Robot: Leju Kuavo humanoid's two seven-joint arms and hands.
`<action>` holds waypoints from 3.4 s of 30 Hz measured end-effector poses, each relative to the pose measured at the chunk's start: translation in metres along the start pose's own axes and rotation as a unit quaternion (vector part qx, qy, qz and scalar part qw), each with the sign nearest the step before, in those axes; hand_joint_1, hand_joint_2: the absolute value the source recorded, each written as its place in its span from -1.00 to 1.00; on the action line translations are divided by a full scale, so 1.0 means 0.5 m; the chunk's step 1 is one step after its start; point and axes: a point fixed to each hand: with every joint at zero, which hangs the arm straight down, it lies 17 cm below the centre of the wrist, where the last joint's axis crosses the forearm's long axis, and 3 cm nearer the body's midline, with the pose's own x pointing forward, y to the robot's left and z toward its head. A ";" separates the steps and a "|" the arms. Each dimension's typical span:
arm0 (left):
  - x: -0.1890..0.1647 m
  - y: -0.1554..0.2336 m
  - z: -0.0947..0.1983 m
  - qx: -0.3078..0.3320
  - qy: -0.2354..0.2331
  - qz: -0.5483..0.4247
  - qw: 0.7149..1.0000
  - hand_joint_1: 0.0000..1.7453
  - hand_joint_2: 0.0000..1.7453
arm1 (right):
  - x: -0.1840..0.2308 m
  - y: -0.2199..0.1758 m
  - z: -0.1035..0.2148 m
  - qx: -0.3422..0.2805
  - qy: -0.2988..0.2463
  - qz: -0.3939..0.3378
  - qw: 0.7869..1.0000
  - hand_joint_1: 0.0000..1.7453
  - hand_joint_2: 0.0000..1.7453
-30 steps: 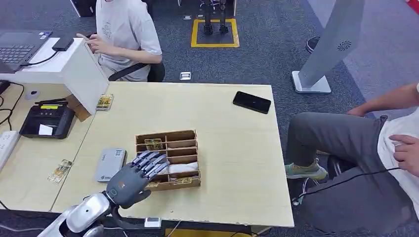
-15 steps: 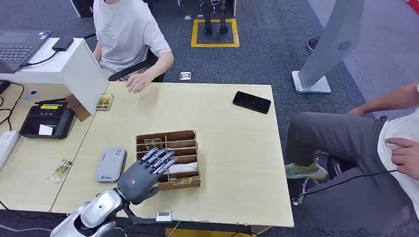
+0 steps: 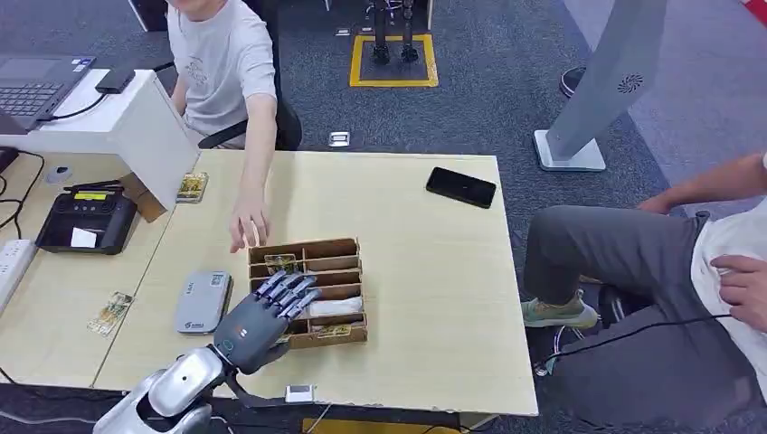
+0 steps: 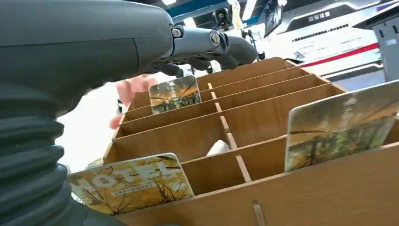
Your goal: Pass the card to the sensor for recognition and then transmit it.
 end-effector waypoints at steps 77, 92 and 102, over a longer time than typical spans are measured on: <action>-0.004 0.009 -0.013 0.006 -0.002 0.012 1.000 -1.00 1.00 | 0.000 0.002 0.001 -0.001 -0.003 0.002 1.000 -1.00 -1.00; -0.007 0.020 -0.021 0.014 -0.003 0.010 1.000 -1.00 1.00 | 0.000 0.002 0.001 -0.001 -0.002 0.002 1.000 -1.00 -1.00; -0.035 0.034 0.007 0.009 0.001 0.004 1.000 -1.00 1.00 | -0.002 0.003 0.002 -0.002 0.000 0.000 1.000 -1.00 -1.00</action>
